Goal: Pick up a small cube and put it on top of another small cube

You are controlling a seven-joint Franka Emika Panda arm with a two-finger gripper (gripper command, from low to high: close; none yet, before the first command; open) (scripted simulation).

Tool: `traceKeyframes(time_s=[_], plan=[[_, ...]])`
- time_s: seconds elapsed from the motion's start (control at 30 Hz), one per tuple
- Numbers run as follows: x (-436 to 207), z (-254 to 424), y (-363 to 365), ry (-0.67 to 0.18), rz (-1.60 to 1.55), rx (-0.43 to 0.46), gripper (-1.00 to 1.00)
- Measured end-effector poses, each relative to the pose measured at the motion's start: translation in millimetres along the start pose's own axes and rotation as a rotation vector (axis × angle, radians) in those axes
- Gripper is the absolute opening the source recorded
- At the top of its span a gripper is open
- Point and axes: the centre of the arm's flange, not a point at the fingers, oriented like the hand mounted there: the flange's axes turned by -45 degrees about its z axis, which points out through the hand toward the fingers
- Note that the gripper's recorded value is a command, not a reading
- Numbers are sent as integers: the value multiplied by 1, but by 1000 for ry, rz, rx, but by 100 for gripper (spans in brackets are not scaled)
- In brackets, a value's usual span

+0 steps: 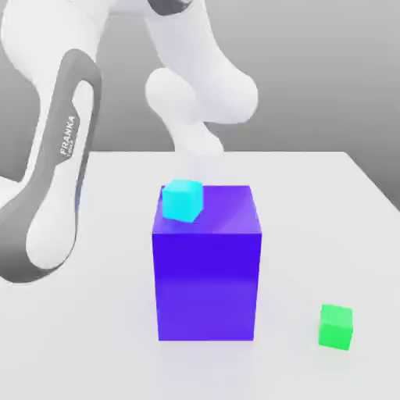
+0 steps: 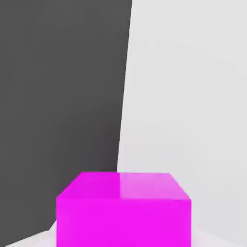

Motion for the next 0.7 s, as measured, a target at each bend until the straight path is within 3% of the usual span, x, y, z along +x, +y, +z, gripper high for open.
traceKeyframes(time_s=[0.33,0.6,0.7], plan=[[-253,-29,-15,-58,-205,19,-100],[-481,-25,93,-4,-464,-37,-100],[-488,-15,116,30,-439,-32,-100]])
